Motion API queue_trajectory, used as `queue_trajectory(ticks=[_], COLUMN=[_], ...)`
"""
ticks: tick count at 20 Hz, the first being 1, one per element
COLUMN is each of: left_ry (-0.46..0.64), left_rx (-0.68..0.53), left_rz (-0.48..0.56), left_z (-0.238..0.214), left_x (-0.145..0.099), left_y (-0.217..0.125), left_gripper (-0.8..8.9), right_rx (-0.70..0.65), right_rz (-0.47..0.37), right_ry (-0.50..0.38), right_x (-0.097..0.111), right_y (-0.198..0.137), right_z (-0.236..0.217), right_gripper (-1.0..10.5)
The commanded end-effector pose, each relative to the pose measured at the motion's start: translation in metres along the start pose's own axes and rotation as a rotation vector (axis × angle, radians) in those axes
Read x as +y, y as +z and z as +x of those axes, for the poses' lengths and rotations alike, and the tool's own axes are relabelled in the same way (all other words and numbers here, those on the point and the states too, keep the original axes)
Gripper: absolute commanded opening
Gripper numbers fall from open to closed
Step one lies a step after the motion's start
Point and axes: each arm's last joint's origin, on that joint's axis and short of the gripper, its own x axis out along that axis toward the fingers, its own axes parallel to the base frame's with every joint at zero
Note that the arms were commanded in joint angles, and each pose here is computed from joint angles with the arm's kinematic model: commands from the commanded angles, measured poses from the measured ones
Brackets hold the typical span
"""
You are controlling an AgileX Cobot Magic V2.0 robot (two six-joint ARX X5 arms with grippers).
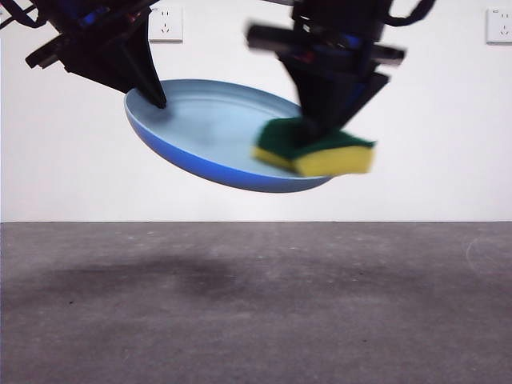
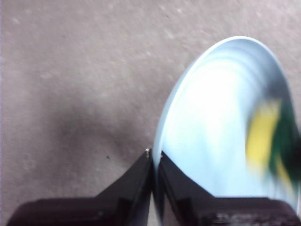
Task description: Pick up the plate,pick up the cloth,clean the plate with the cloth
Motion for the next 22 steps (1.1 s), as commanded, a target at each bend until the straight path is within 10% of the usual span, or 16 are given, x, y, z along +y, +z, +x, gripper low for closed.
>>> queue_trajectory(ticks=[1, 5, 9, 12, 18, 22], left_ry=[-0.070, -0.088, -0.092, -0.094, -0.088, -0.089], left_rx=[0.014, 0.000, -0.106, -0.127, 0.000, 0.014], left_rz=[-0.014, -0.013, -0.044, -0.059, -0.055, -0.033], left_z=[0.000, 0.000, -0.001, -0.001, 0.000, 0.000], left_x=[-0.002, -0.003, 0.000, 0.001, 0.005, 0.005], left_y=[-0.001, 0.000, 0.011, 0.013, 0.001, 0.000], left_gripper=[-0.08, -0.08, -0.08, -0.08, -0.08, -0.08], right_rx=[-0.124, -0.349, -0.279, -0.113, -0.096, -0.368], right_rz=[0.064, 0.122, 0.096, 0.017, 0.047, 0.139], right_ry=[-0.080, 0.193, 0.514, 0.485, -0.071, 0.065], right_x=[-0.009, -0.007, 0.012, 0.018, -0.006, -0.007], right_y=[0.012, 0.034, 0.028, 0.011, 0.009, 0.035], right_z=[0.001, -0.002, -0.005, -0.004, 0.000, -0.006], right_gripper=[-0.1, -0.1, -0.1, -0.1, -0.1, -0.1])
